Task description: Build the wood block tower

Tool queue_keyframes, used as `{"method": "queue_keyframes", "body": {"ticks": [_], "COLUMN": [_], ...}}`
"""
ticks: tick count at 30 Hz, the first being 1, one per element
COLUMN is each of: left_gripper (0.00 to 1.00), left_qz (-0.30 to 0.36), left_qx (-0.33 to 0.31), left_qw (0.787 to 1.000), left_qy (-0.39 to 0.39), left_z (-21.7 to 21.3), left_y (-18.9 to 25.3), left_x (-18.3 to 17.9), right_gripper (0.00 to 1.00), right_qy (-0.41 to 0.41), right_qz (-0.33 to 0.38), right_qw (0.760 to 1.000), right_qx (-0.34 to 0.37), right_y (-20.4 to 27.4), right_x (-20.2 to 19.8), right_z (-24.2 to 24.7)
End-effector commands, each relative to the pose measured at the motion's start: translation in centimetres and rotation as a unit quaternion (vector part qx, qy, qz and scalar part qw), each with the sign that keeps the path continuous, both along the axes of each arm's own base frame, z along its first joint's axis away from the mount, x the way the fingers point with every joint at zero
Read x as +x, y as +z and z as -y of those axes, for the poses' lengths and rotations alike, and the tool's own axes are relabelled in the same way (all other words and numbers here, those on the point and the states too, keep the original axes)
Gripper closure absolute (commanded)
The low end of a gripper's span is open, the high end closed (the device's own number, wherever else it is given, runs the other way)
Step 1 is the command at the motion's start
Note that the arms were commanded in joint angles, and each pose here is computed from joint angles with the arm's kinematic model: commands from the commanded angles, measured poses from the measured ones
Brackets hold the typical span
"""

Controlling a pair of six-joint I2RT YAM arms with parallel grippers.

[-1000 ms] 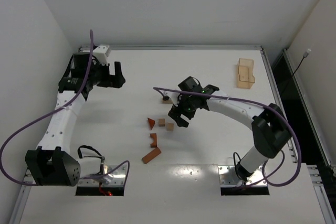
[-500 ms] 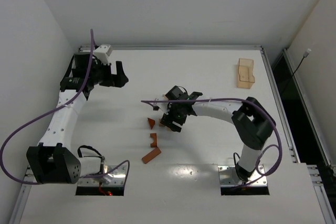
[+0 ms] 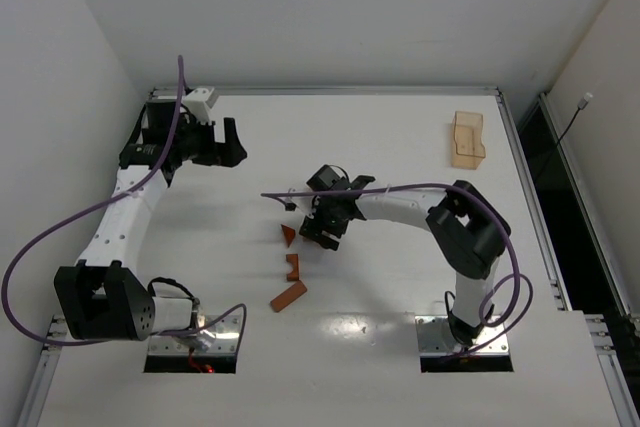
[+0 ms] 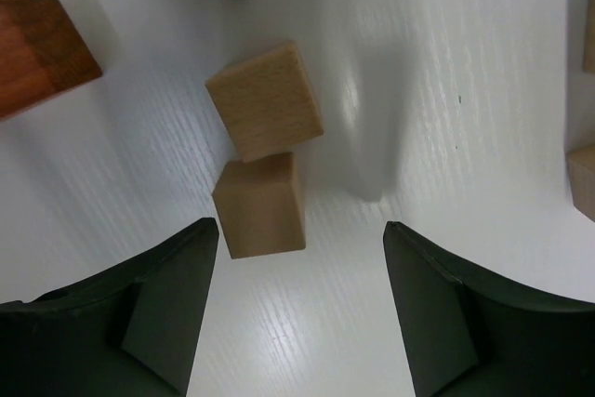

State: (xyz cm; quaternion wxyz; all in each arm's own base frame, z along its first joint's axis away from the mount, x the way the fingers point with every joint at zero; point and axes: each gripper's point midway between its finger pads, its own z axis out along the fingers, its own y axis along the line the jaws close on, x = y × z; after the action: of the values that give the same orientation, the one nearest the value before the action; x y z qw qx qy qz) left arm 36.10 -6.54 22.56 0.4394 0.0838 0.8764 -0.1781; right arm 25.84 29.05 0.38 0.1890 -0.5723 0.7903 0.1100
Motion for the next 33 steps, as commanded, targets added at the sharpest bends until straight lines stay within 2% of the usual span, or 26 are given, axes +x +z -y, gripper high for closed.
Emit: {"method": "queue_keyframes", "body": {"ticks": [1, 3, 7, 10, 14, 15, 16, 18, 23, 24, 26, 29, 33], "left_gripper": [0.0, 0.0, 0.0, 0.0, 0.0, 0.0, 0.0, 0.0, 0.0, 0.0, 0.0, 0.0, 0.0], "left_qz": [0.026, 0.026, 0.026, 0.026, 0.022, 0.026, 0.026, 0.034, 0.033, 0.035, 0.021, 0.013, 0.012], "left_qx": [-0.005, -0.005, -0.005, -0.005, -0.005, -0.005, -0.008, -0.01, -0.032, -0.036, -0.021, -0.005, -0.007], "left_qw": [1.0, 1.0, 1.0, 1.0, 1.0, 1.0, 1.0, 0.999, 0.998, 0.995, 0.991, 0.989, 0.984], "left_qy": [-0.005, -0.005, -0.005, -0.005, -0.005, -0.005, -0.009, -0.02, -0.05, -0.086, -0.128, -0.145, -0.176], "left_z": [0.0, 0.0, 0.0, -0.1, 0.0, -0.1, 0.1, 0.4, 1.5, 2.6, 3.9, 4.3, 5.2], "left_y": [1.3, 1.3, 1.3, 1.2, 0.8, 0.9, 1.0, 1.2, 0.4, 0.5, -0.7, -1.2, -1.1], "left_x": [0.7, 0.7, 0.7, 1.0, 0.9, 1.0, 1.0, 1.0, 0.6, 0.0, -1.0, -1.4, -1.9], "right_gripper": [0.32, 0.32, 0.41, 0.61, 0.83, 0.93, 0.96, 0.99, 1.0, 1.0, 1.0, 1.0, 1.0], "right_qy": [0.012, 0.015, 0.019, 0.025, 0.029, 0.035, 0.035, 0.045, 0.071, 0.091, 0.123, 0.147, 0.193], "right_qz": [0.011, 0.007, 0.004, -0.001, -0.003, -0.007, -0.012, -0.01, 0.0, 0.006, 0.003, -0.015, 0.021], "right_qw": [0.999, 0.999, 0.999, 0.999, 0.999, 0.999, 0.999, 0.998, 0.996, 0.994, 0.989, 0.985, 0.976], "right_qx": [0.041, 0.045, 0.041, 0.039, 0.035, 0.026, 0.02, 0.03, 0.053, 0.056, 0.079, 0.094, 0.096], "right_y": [1.9, 1.9, 1.8, 1.4, 1.3, 0.8, 0.7, 1.5, 4.6, 5.1, 7.4, 9.4, 11.9], "right_x": [0.3, 0.2, -0.3, -0.4, -0.4, -0.6, -0.9, -0.5, 0.1, 0.2, 0.5, 1.1, 3.4], "right_z": [-2.8, -2.9, -3.0, -3.0, -3.0, -2.7, -2.4, -2.5, -1.1, -0.8, 0.0, 1.6, 3.2]}}
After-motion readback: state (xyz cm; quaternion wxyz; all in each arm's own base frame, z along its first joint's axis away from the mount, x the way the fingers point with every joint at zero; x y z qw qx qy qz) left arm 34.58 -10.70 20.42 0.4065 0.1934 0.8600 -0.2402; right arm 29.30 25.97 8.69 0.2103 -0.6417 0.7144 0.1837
